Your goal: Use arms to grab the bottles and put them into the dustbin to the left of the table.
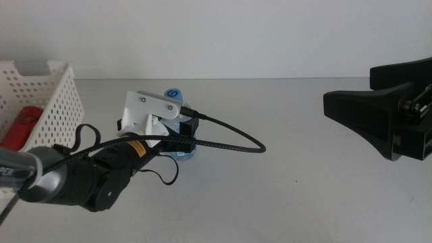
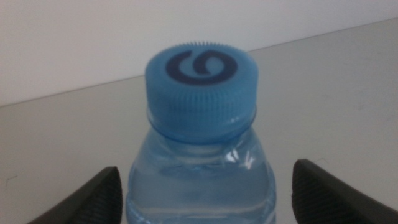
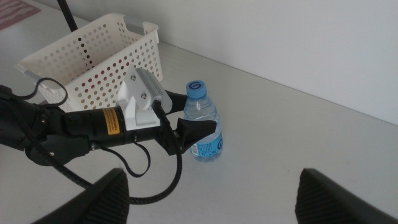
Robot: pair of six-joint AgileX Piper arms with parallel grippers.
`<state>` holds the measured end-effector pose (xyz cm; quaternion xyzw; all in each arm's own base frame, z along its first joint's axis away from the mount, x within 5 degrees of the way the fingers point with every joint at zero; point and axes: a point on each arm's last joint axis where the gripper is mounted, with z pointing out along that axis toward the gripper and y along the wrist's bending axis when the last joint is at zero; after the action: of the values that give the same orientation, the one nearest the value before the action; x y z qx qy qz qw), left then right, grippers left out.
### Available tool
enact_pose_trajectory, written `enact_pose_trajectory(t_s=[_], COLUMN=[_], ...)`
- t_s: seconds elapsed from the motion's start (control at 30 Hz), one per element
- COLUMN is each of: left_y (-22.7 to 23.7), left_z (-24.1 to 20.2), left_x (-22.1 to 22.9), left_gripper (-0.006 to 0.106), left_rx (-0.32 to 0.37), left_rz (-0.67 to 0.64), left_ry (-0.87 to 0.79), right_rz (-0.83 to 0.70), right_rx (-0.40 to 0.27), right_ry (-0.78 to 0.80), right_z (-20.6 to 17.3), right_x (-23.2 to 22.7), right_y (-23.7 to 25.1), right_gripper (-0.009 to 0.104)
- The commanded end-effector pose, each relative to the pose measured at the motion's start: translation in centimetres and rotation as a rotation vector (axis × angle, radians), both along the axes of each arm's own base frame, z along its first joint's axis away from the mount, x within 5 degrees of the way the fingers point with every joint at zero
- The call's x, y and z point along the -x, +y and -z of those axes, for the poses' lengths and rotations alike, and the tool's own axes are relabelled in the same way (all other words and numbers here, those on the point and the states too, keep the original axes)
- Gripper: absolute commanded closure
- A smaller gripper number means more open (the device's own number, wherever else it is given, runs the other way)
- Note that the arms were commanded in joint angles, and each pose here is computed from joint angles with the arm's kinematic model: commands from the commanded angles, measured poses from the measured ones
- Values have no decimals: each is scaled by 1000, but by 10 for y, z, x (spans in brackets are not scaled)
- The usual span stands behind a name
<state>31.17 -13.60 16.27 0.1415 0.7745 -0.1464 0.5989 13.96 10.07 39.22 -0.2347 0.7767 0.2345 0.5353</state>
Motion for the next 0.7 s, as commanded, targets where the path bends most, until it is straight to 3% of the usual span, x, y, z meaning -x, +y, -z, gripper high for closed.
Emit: enact_pose_trajectory(t_s=[0.0, 0.07, 0.13, 0.37, 0.47, 0.5, 0.67], left_y=[-3, -3, -4, -3, -3, -4, -6], left_z=[-20, -15, -10, -13, -29, -38, -93], left_x=[-9, -11, -12, -11, -11, -12, -18], left_gripper=[7, 9, 19, 80, 98, 102, 102], left_rx=[83, 89, 90, 60, 11, -5, -46], left_rz=[-11, -11, -10, -7, -8, -7, -8], left_ry=[-129, -145, -148, -113, -18, 8, 81], right_rz=[18, 18, 18, 18, 18, 18, 18], right_rx=[-58, -58, -58, -58, -58, -58, -58], right_ry=[-93, -93, -93, -93, -93, -93, -93], right_z=[-18, -18, -18, -18, -18, -18, -18], right_x=[0, 0, 0, 0, 0, 0, 0], right_y=[-2, -2, -2, -2, -2, -2, -2], right_gripper=[10, 10, 10, 10, 10, 10, 10])
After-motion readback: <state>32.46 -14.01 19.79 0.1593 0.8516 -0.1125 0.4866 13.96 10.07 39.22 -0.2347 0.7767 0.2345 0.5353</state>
